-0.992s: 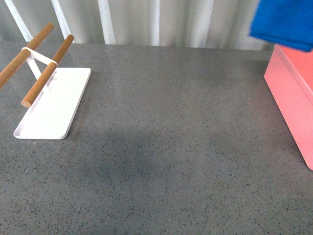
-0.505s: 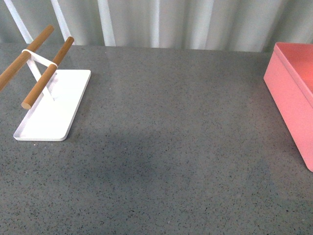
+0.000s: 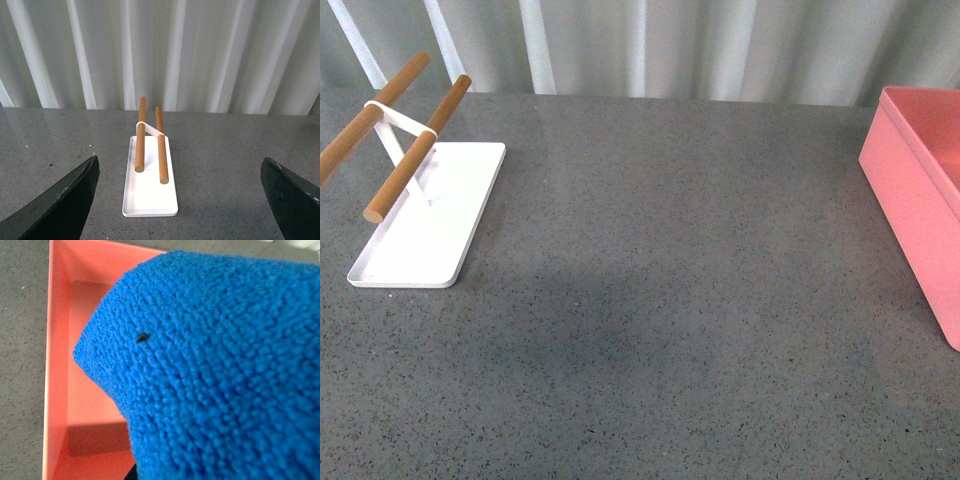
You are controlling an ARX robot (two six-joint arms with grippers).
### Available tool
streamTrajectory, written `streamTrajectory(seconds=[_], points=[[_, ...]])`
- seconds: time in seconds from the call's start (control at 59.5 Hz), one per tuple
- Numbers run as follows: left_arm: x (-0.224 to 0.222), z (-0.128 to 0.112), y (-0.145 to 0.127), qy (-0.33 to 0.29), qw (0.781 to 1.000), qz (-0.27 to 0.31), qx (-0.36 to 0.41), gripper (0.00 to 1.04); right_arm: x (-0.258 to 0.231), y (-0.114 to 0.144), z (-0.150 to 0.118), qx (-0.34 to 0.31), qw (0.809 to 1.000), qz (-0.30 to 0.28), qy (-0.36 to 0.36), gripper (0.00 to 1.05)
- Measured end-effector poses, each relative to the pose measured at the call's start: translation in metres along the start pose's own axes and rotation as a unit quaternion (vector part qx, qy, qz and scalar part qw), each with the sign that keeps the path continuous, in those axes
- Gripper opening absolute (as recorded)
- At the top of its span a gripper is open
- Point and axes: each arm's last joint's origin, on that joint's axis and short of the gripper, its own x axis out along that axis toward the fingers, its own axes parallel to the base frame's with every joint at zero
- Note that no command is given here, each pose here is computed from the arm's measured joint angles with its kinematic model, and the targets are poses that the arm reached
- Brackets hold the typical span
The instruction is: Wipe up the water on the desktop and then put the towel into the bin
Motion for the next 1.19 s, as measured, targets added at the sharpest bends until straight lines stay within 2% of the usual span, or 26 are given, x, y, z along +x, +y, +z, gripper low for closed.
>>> streamTrajectory(seconds=[0.437,0.639,1.043,1.194], points=[[0.0,0.0,0.0,0.0,1.0,0.0,0.0,0.98,0.023,-0.007,0.009,0.038,0.999,-0.012,0.038,0.04],[0.0,0.0,0.0,0.0,1.0,0.0,0.0,0.98,0.03,-0.001,0.005,0.057,0.996,0.01,0.061,0.04],[0.0,0.0,0.0,0.0,1.0,0.0,0.0,0.98,0.044,0.004,0.002,0.073,0.994,0.013,0.077,0.04],[0.0,0.0,0.0,0.0,1.0,0.0,0.0,0.98,0.044,0.004,0.001,0.072,0.994,0.015,0.082,0.28]])
